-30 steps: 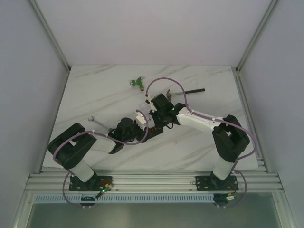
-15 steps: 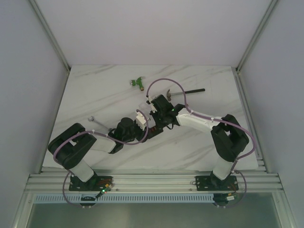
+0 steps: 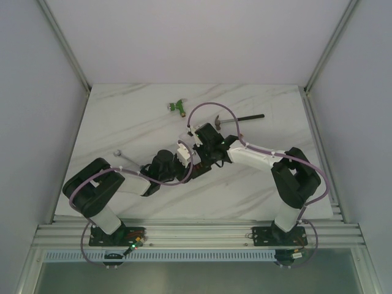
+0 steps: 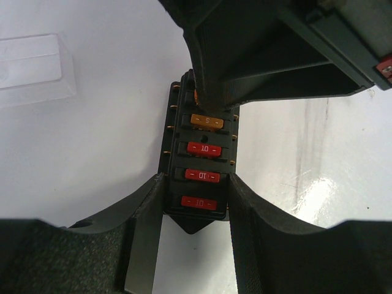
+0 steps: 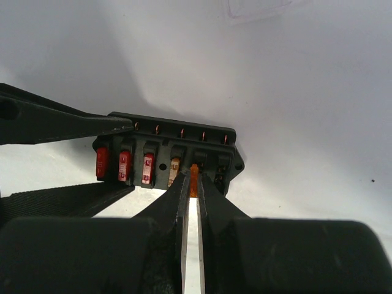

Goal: Snap on the fuse box
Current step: Install the fuse at the fuse box base.

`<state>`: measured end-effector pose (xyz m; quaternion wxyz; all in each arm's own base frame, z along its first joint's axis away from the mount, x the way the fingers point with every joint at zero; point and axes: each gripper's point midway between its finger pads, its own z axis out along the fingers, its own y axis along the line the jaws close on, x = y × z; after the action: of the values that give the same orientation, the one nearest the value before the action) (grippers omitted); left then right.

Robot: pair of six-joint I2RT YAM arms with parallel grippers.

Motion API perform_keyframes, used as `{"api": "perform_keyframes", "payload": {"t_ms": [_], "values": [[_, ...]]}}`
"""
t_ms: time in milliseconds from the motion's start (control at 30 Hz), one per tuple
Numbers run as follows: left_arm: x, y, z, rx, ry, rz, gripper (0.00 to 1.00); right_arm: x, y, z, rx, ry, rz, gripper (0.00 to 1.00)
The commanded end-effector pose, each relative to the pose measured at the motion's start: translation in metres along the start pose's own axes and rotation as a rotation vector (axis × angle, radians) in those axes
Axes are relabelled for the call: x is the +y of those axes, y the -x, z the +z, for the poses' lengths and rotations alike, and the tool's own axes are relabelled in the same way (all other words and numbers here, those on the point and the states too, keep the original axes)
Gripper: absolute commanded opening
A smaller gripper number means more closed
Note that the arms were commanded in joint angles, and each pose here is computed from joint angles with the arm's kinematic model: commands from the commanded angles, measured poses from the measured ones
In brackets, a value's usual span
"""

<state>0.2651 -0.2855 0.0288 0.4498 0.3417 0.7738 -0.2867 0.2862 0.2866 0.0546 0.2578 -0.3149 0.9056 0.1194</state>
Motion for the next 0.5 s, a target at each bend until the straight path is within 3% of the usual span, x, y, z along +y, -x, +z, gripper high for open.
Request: {"api": "perform_keyframes", "payload": {"t_ms": [0, 467], "values": [[-0.0067, -0.0292, -0.0023, 0.118, -0.041, 0.013, 0.49, -0.0058, -0.0094, 0.0041, 0.015, -0.019, -0.056, 0.0], [-0.0044, -0.0318, -0.0013, 0.135, -0.041, 0.01, 0.48, -0.0064, -0.0038, -0.0053, -0.045, -0.022, -0.044, 0.0]]}}
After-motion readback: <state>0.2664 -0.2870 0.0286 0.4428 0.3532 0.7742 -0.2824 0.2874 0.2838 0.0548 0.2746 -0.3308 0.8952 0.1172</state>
